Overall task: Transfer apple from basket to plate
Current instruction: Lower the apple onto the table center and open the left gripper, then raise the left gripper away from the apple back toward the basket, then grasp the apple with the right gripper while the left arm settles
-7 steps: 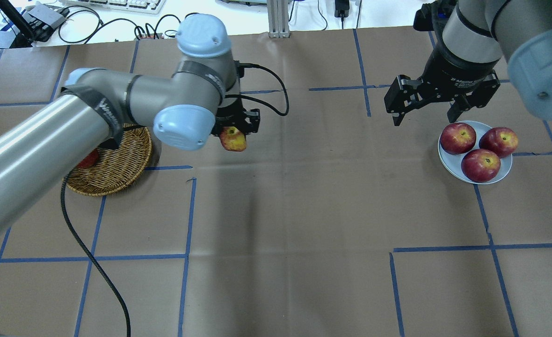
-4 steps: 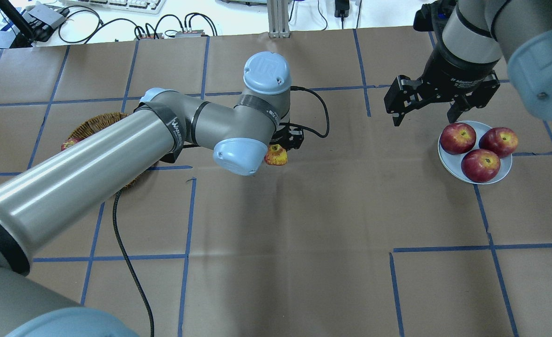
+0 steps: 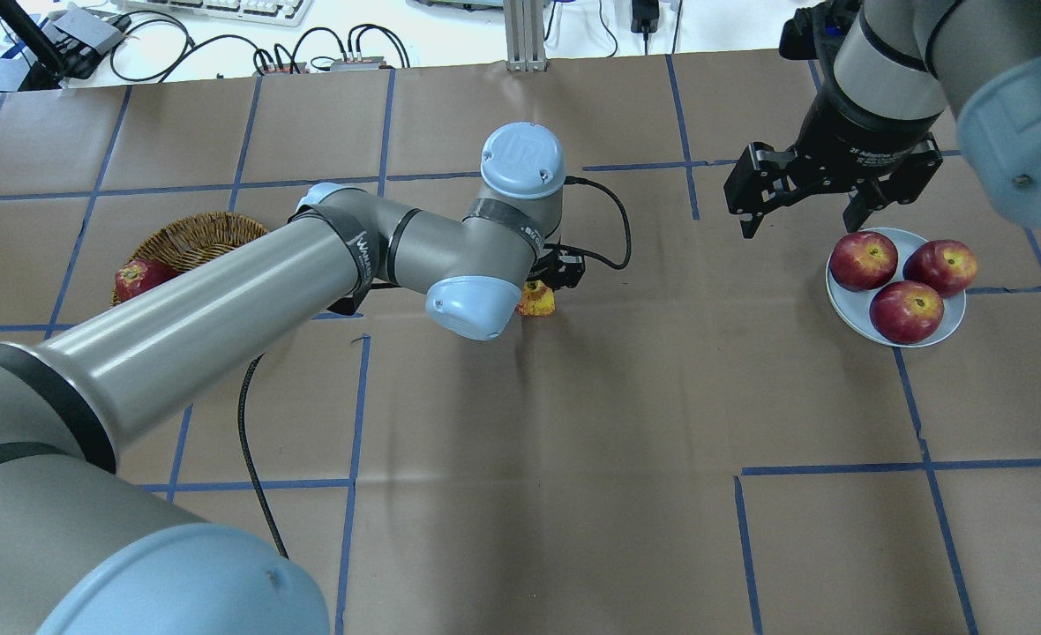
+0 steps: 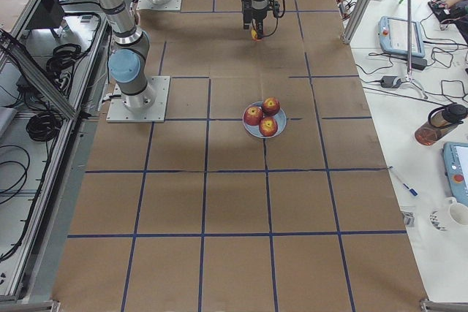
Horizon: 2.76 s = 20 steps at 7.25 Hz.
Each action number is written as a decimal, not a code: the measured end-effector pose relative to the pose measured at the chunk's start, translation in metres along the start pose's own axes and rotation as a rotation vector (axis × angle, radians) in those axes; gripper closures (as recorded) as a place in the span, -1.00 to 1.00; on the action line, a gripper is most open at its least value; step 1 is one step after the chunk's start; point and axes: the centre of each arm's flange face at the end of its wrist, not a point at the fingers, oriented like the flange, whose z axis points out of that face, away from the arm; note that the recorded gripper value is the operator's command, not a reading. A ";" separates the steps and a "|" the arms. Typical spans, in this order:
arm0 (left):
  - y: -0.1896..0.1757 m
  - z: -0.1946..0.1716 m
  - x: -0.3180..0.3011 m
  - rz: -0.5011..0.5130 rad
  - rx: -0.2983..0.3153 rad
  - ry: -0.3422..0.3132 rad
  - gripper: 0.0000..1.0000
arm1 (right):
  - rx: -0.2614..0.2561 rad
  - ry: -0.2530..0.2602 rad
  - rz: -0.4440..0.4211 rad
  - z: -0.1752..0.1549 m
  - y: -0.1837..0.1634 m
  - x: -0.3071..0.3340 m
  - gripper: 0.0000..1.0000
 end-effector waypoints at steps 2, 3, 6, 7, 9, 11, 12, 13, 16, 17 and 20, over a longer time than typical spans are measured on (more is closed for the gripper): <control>0.001 0.008 0.001 0.002 -0.011 -0.006 -0.42 | 0.000 0.000 0.000 0.000 0.000 0.000 -1.00; 0.001 0.008 0.001 0.002 -0.014 -0.008 -0.80 | 0.000 0.000 0.000 0.000 0.000 0.000 -1.00; 0.000 -0.011 0.000 0.001 0.000 0.002 -0.96 | 0.000 0.000 0.000 0.000 0.000 0.000 -1.00; -0.003 -0.033 -0.002 0.000 0.002 0.003 -0.96 | 0.000 0.000 0.000 0.000 0.000 0.000 -1.00; -0.014 -0.125 -0.012 0.022 -0.020 -0.010 -0.96 | 0.000 0.000 0.000 0.000 0.000 0.000 -1.00; -0.022 -0.228 -0.052 0.101 -0.036 -0.018 -0.98 | 0.000 0.000 0.000 0.000 0.000 0.000 -1.00; -0.018 -0.266 -0.079 0.161 -0.033 -0.017 -0.98 | -0.003 0.000 0.001 0.002 -0.003 0.000 -1.00; -0.009 -0.295 -0.107 0.205 -0.036 -0.020 -0.98 | -0.009 0.000 0.003 0.006 -0.007 -0.001 -1.00; 0.016 -0.336 -0.197 0.256 -0.043 -0.021 -0.98 | -0.015 -0.006 0.026 0.015 -0.022 -0.022 -1.00; 0.034 -0.338 -0.217 0.255 -0.043 -0.020 -0.98 | -0.015 -0.003 0.026 0.015 -0.029 -0.038 -1.00; 0.073 -0.311 -0.244 0.225 -0.055 -0.020 -0.98 | 0.001 -0.002 0.043 0.040 -0.046 -0.112 -1.00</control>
